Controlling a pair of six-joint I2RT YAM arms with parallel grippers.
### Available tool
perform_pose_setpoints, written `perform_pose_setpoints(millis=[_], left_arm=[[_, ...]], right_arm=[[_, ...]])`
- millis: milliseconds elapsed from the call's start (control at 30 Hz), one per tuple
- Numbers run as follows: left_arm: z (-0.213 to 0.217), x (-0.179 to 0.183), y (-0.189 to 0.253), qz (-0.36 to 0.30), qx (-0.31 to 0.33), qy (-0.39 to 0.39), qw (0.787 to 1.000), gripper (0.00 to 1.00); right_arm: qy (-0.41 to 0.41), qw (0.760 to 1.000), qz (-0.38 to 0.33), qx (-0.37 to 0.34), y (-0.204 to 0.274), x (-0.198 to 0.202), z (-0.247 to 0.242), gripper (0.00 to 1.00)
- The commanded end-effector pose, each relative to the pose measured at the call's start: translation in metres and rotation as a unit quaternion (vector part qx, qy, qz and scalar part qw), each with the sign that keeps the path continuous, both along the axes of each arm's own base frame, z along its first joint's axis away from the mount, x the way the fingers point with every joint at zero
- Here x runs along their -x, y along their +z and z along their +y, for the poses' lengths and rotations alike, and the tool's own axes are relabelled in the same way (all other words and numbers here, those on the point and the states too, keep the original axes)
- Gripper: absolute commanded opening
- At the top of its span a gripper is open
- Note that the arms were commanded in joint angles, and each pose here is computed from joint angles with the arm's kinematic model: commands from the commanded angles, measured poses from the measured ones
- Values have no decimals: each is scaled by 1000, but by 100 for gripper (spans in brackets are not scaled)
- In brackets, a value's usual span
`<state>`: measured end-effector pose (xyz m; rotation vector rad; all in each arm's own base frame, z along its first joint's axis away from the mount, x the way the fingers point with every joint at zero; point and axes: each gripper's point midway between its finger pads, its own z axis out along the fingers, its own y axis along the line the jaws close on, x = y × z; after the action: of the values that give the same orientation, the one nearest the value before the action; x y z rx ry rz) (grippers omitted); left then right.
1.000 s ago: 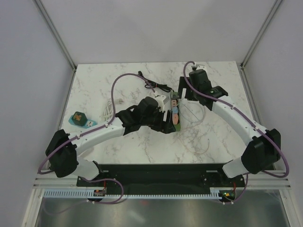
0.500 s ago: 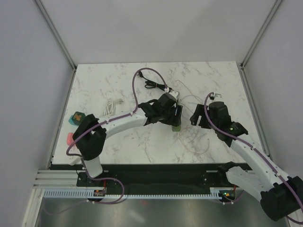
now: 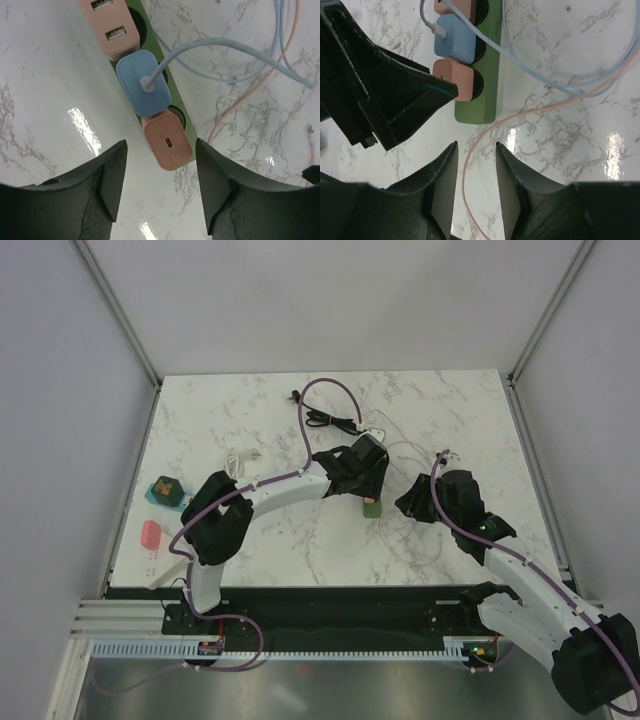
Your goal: Pull the plug off the socket
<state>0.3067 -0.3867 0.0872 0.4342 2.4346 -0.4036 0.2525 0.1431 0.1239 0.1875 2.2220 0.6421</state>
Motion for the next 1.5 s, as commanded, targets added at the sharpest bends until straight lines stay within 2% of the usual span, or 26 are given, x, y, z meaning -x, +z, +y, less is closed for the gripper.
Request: perform_pose_setpoints(millis=[0, 233, 500, 633, 733, 900, 1100, 1133, 1233, 1367, 1467], left_arm=[[-7, -15, 10, -29, -6, -6, 1000, 63], [-9, -17, 1, -14, -3, -11, 1000, 48], [-4, -18, -6, -3, -8, -15, 1000, 34], [1, -16, -14, 7, -13, -16, 1000, 23], [1, -13, -12, 9, -10, -21, 1000, 21], [1, -12, -7, 8, -6, -23, 1000, 25], [2, -9, -15, 18, -9, -24, 1000, 44], [1, -8, -13, 18, -6, -24, 1000, 51], [3, -7, -17, 23, -9, -22, 999, 65], [4, -7, -24, 30, -20, -20, 999, 65], [3, -8, -26, 33, -25, -19, 999, 55]], right_arm=[[18, 999, -10, -32, 0, -7, 14, 43], [28, 998, 11, -56, -24, -18, 27, 38], [33, 996, 28, -79, -46, -37, 30, 37], [46, 994, 31, -91, -50, -44, 36, 37], [56, 992, 38, -110, -54, -46, 44, 36], [54, 991, 47, -117, -67, -47, 46, 35], [49, 991, 60, -107, -84, -45, 43, 34], [50, 991, 61, -107, -85, -45, 43, 34], [50, 991, 69, -106, -92, -42, 43, 32], [41, 992, 77, -95, -99, -37, 39, 31], [38, 992, 83, -83, -105, -33, 37, 31]])
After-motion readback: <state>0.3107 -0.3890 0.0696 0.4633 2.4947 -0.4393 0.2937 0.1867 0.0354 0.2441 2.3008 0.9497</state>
